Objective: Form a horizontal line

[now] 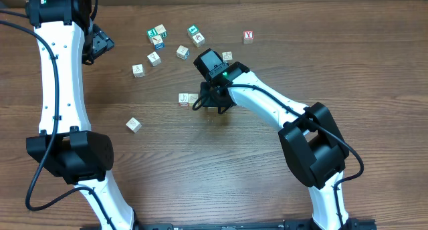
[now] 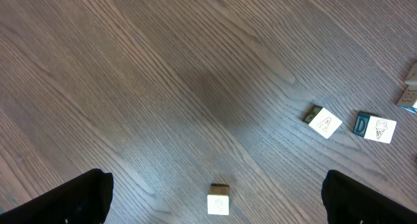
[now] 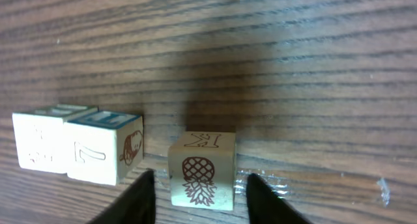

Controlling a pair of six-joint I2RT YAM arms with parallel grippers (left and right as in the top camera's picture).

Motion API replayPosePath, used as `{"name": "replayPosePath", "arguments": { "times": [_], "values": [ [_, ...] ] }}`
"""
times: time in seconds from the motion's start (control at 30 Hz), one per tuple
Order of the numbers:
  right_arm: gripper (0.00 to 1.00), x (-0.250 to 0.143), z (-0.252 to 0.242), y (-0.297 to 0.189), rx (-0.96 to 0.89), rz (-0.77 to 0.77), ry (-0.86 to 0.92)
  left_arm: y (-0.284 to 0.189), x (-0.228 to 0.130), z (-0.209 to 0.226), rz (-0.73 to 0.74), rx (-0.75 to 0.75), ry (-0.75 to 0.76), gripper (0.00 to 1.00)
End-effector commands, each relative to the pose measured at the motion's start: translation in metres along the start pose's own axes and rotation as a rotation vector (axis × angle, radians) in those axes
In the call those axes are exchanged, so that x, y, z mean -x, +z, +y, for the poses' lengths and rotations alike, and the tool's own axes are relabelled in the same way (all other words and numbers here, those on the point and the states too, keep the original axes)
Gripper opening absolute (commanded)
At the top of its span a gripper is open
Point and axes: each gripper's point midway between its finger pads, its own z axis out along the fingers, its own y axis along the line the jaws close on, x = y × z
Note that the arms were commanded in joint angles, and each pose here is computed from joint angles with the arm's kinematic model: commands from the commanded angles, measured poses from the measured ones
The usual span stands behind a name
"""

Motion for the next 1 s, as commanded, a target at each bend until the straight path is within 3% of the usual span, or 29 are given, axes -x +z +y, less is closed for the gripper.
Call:
{"name": "replayPosePath", "arguments": {
  "times": [0.0,0.4,0.73,0.97],
  "values": [
    [0.48,-0.003,0.000,0.003,-0.002,0.009,0.002,-0.007,0.001,-0.001,-0.016,-0.013,0.021,1.00],
    [0.63,0.004,0.004,0.003,0.011,-0.022,0.003,-0.007,0.001,-0.001,-0.016,-0.013,0.021,1.00],
    [0.63,0.023,-0.011,0.002,-0.049,-0.098,0.020,-0.007,0.001,-0.001,-0.016,-0.013,0.021,1.00],
    [0.57,0.032,-0.029,0.002,-0.062,-0.099,0.087,-0.007,0.001,-0.001,-0.016,-0.013,0.021,1.00]
  ]
}}
